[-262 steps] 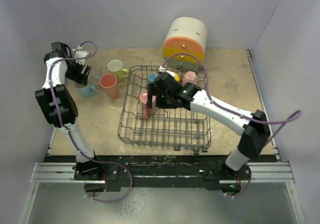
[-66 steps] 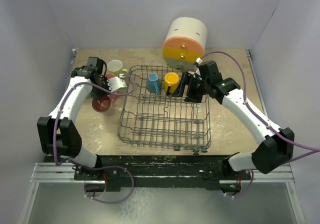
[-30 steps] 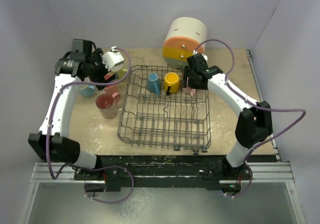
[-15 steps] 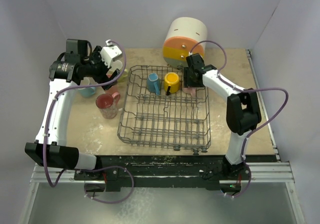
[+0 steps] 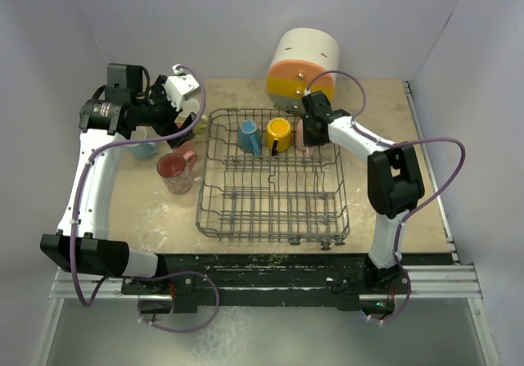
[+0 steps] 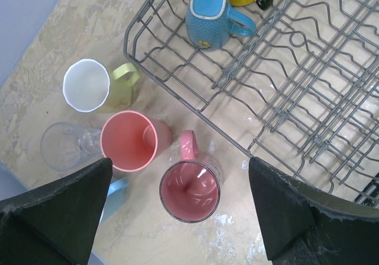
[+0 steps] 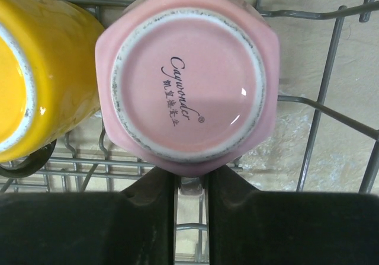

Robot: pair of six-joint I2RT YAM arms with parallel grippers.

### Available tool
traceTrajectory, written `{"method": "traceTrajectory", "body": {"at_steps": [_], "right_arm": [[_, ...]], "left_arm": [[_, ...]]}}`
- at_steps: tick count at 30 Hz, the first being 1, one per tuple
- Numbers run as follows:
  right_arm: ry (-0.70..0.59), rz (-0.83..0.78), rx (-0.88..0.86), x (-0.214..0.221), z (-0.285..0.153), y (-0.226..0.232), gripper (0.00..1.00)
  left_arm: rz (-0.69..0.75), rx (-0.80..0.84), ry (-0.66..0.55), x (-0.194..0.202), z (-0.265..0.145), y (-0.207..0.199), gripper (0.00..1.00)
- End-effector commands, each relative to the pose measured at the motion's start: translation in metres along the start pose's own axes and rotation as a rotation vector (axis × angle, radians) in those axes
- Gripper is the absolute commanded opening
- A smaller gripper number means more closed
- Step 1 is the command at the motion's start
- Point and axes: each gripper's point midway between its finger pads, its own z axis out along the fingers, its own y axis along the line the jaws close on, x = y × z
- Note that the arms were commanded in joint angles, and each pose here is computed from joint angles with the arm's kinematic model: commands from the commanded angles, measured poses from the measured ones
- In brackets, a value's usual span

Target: Unload the cups from the dish rack

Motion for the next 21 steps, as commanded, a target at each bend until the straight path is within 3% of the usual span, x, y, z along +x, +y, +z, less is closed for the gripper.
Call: {"method": "traceTrajectory", "body": {"at_steps": [1, 4, 14, 21], "right_arm": [[-0.092, 0.031, -0.026, -0.023, -0.014, 0.003, 0.11], [-0.114, 0.038, -0.01, -0.028, -0.022, 0.0, 0.0], [-0.308, 0.069, -0.014, -0.084, -0.091, 0.001, 0.0], [-0.383, 0.095, -0.143, -0.104, -0.149, 0.03, 0.0]], "left_arm": [[0.026, -0.022, -0.096, -0.027, -0.017, 0.0, 0.99], [0.026, -0.019, -0.1, -0.028, -0.017, 0.0, 0.99], [0.058, -0.001, -0.091, -0.021, -0.012, -0.002, 0.99], [0.137, 0.023, -0.164, -0.023, -0.011, -0.014, 0.99]]}}
